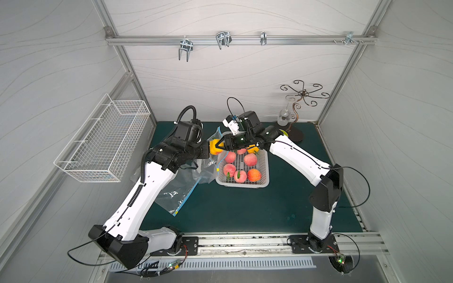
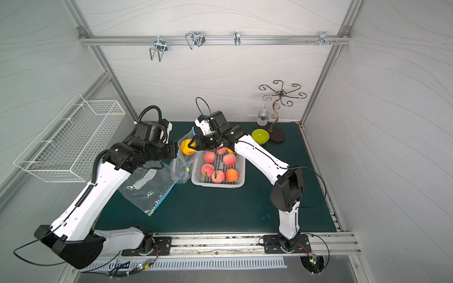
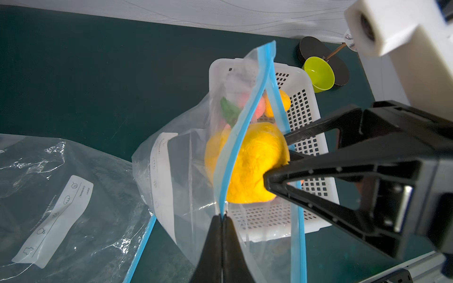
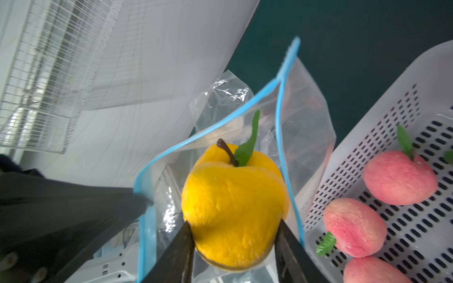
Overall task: Place the peach in a zip-top bag and seal the zipper
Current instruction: Place the peach in the zipper food storage bag, then pick up the peach from the basket.
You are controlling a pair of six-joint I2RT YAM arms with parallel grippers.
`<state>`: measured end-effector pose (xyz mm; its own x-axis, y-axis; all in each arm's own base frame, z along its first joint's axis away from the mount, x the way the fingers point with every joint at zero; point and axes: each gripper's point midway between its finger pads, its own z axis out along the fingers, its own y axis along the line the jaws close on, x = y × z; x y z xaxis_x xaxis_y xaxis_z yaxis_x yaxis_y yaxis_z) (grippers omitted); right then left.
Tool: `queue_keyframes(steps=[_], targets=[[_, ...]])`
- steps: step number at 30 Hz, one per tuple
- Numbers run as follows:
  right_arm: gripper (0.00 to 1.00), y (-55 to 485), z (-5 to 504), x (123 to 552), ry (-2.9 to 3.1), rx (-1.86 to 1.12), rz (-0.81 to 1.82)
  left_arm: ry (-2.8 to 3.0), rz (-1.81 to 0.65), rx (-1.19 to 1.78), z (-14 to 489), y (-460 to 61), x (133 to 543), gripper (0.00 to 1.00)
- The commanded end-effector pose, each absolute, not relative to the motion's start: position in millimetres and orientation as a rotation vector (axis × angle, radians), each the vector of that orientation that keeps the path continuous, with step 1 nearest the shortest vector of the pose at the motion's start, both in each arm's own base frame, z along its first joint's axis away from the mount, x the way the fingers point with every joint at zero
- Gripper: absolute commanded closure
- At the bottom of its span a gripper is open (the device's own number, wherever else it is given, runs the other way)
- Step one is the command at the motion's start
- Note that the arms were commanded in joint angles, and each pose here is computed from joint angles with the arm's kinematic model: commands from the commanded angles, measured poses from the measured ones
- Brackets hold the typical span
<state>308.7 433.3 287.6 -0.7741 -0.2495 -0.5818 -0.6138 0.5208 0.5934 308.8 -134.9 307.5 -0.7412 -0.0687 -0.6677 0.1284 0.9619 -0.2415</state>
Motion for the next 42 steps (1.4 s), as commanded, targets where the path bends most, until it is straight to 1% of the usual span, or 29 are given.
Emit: queue_keyframes(steps=[1, 4, 8, 10, 16, 20, 24, 29, 32, 35, 39, 42], targets=[[0.53, 426.7, 271.0, 310.9, 2.394, -0.726, 0.980, 2.302, -0.395, 0.042, 330.8, -137.6, 309.4, 1.00], [0.51, 424.5, 261.5, 313.5, 2.431, -0.762, 0.849, 2.288, -0.398, 0.036, 335.4, -137.3, 310.3, 1.00], [0.44, 417.2, 249.1, 318.9, 2.478, -0.812, 0.650, 2.237, -0.382, 0.009, 348.3, -131.4, 311.3, 1.00], [0.42, 414.6, 250.5, 320.8, 2.475, -0.825, 0.601, 2.215, -0.354, -0.012, 352.8, -125.5, 312.3, 1.00], [0.31, 416.1, 286.4, 317.4, 2.372, -0.844, 0.669, 2.202, -0.295, -0.051, 353.8, -115.5, 314.8, 1.00], [0.24, 406.1, 297.3, 322.8, 2.349, -0.824, 0.604, 2.181, -0.244, -0.103, 357.9, -104.2, 314.5, 1.00], [0.24, 396.8, 297.8, 327.0, 2.367, -0.814, 0.572, 2.150, -0.242, -0.108, 364.4, -101.8, 314.2, 1.00], [0.24, 393.7, 334.8, 320.6, 2.249, -0.767, 0.758, 2.174, -0.249, -0.094, 357.9, -106.5, 317.9, 1.00], [0.25, 369.7, 347.7, 330.3, 2.228, -0.640, 0.821, 2.173, -0.231, -0.095, 357.2, -104.6, 319.1, 1.00], [0.27, 340.2, 329.8, 346.0, 2.290, -0.526, 0.799, 2.173, -0.243, -0.084, 356.6, -107.3, 320.2, 1.00], [0.29, 309.2, 276.7, 361.0, 2.457, -0.460, 0.666, 2.182, -0.265, -0.075, 353.6, -112.1, 322.1, 1.00], [0.31, 295.5, 240.0, 366.3, 2.554, -0.450, 0.563, 2.192, -0.270, -0.069, 349.9, -114.2, 323.4, 1.00]])
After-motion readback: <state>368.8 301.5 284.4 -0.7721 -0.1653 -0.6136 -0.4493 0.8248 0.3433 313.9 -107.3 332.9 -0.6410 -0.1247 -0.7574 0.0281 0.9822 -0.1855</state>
